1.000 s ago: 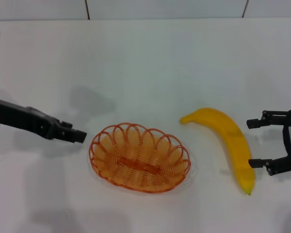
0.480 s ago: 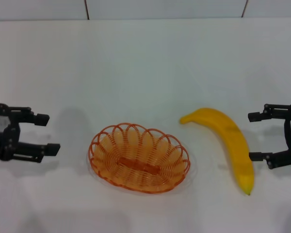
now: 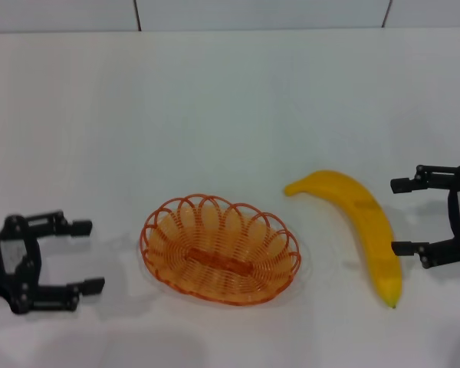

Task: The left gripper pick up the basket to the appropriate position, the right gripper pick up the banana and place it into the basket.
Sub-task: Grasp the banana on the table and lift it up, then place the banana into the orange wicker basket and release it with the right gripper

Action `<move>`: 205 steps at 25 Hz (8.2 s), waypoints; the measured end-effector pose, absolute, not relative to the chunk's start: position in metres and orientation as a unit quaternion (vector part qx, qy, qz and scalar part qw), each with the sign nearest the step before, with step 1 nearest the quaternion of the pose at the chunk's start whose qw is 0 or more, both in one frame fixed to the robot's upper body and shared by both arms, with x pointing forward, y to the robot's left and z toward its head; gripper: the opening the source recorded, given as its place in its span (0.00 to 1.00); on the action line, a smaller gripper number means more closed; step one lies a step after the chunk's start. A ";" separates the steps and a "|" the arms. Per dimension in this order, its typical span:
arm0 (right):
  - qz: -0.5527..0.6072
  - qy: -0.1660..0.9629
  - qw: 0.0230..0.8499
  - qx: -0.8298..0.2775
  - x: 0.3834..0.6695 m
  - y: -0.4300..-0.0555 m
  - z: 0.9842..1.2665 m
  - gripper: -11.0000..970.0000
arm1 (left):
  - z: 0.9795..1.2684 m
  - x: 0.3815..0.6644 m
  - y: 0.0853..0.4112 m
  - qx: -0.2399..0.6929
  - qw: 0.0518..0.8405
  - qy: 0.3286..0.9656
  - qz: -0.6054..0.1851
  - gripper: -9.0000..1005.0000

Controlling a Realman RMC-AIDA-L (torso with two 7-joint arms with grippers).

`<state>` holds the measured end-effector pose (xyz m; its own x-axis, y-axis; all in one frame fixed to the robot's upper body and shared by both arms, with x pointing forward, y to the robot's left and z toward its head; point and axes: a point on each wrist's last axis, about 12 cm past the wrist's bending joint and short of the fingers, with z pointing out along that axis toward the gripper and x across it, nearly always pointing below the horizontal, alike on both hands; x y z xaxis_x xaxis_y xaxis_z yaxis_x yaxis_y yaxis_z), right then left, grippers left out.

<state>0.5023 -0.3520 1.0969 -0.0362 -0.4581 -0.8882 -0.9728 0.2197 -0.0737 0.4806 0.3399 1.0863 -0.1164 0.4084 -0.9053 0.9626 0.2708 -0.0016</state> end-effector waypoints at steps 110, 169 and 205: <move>0.234 0.821 0.270 -0.444 0.559 -0.308 1.083 0.91 | 1.067 0.500 0.328 0.474 0.444 0.695 -0.309 0.82; 0.425 0.693 0.283 -0.509 0.567 -0.186 1.134 0.51 | 1.065 0.504 0.323 0.472 0.446 0.695 -0.308 0.82; 0.426 0.699 0.262 -0.511 0.568 -0.161 1.120 0.52 | 1.064 0.504 0.322 0.470 0.445 0.695 -0.312 0.82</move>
